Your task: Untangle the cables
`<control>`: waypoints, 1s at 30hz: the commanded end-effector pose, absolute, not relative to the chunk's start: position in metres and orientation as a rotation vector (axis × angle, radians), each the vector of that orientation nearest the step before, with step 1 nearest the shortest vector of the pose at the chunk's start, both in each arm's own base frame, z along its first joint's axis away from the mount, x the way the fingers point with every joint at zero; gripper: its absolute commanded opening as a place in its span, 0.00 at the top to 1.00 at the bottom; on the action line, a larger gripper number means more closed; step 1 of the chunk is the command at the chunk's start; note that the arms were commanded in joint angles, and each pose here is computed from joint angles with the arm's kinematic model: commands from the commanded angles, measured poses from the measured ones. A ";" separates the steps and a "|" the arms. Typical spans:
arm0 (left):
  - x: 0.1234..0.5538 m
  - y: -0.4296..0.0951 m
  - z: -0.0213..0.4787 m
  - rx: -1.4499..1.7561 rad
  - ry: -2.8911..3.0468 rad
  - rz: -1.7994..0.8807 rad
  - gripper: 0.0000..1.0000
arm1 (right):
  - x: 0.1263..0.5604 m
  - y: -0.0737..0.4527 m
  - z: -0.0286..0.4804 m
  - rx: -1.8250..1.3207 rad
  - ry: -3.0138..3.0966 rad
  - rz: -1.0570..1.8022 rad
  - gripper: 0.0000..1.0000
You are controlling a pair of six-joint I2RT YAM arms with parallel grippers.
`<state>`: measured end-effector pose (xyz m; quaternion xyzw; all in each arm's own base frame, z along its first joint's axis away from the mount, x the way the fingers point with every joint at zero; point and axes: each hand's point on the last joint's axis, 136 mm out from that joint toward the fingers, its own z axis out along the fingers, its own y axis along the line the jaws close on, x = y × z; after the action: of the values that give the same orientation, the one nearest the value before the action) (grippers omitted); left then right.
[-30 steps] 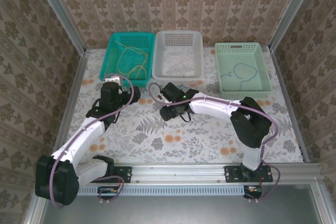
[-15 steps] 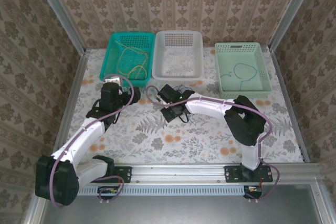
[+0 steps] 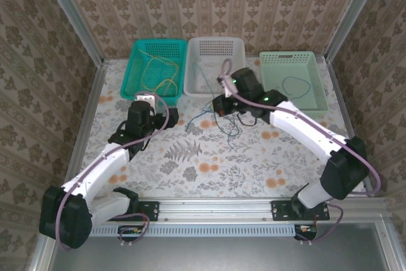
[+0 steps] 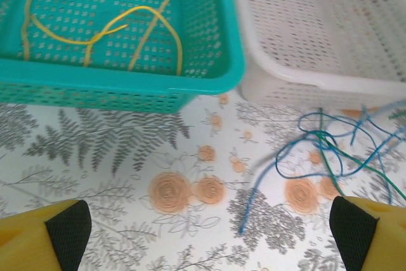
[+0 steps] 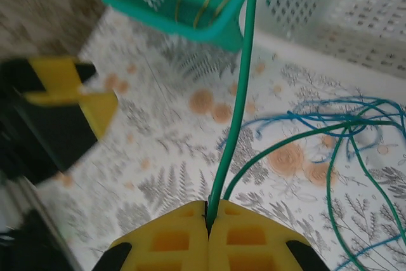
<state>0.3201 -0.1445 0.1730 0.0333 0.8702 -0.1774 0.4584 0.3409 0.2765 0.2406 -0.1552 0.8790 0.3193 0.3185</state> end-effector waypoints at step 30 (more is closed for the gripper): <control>0.292 -0.311 0.241 0.730 1.748 -0.842 0.14 | 0.314 0.242 0.327 -0.190 2.137 1.558 1.00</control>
<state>0.2900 -0.3040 0.2107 0.2964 0.7617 -0.3310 0.4716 0.3255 0.2488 0.3145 -0.0573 0.7916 0.5594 0.2391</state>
